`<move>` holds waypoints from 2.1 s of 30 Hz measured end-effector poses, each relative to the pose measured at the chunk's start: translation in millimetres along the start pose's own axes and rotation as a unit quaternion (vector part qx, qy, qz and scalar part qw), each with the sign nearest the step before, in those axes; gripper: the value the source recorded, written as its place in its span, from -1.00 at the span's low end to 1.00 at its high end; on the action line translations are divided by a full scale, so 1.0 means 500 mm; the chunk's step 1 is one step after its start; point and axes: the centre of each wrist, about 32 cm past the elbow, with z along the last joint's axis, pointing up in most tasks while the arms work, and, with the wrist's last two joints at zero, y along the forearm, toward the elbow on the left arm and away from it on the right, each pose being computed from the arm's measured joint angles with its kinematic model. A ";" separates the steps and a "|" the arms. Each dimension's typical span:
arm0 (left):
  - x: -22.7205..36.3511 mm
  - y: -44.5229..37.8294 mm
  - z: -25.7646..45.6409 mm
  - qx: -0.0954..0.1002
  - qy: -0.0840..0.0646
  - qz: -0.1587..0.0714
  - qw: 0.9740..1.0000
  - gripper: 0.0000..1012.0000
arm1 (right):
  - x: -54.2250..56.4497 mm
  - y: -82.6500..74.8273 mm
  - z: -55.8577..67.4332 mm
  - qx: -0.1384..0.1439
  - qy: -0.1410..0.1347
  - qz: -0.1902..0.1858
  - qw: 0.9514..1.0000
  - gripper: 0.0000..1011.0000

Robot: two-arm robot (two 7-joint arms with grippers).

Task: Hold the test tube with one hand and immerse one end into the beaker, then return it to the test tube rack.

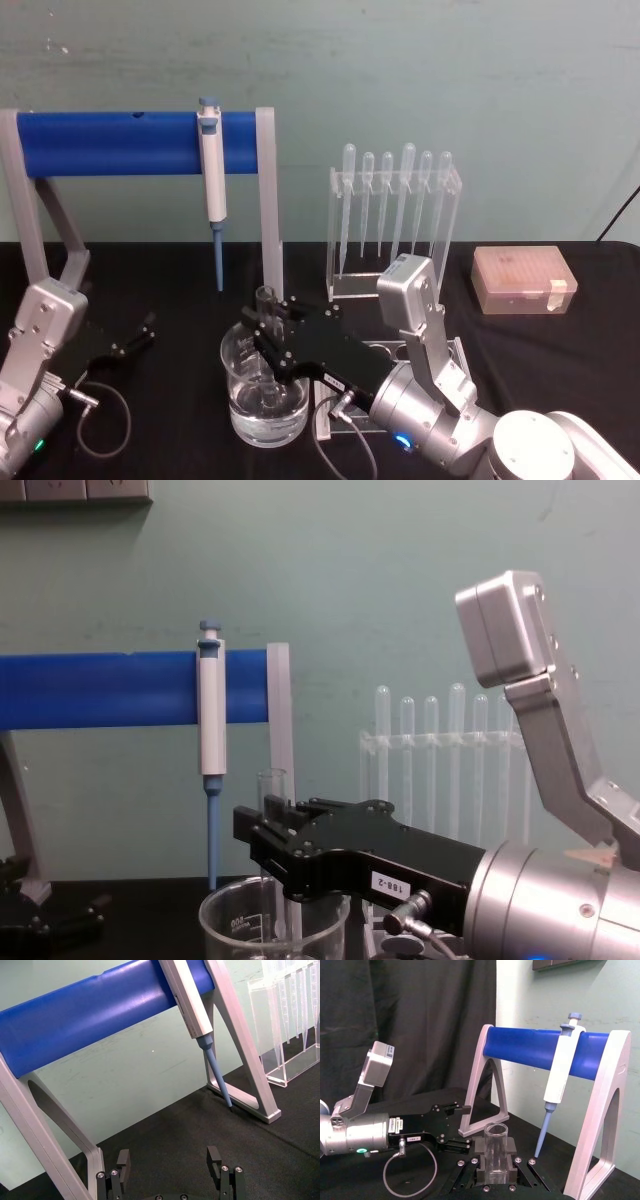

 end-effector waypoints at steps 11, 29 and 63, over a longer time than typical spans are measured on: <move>0.000 0.000 0.000 0.000 0.000 0.000 1.000 0.98 | 0.000 0.000 0.000 0.000 0.000 0.000 1.000 -0.55; 0.000 0.000 0.000 0.000 0.000 0.000 1.000 0.98 | 0.000 0.000 0.000 0.000 0.000 0.000 1.000 -0.55; 0.000 0.000 0.000 0.000 0.000 0.000 1.000 0.98 | 0.000 0.000 0.000 0.000 0.000 0.000 1.000 -0.55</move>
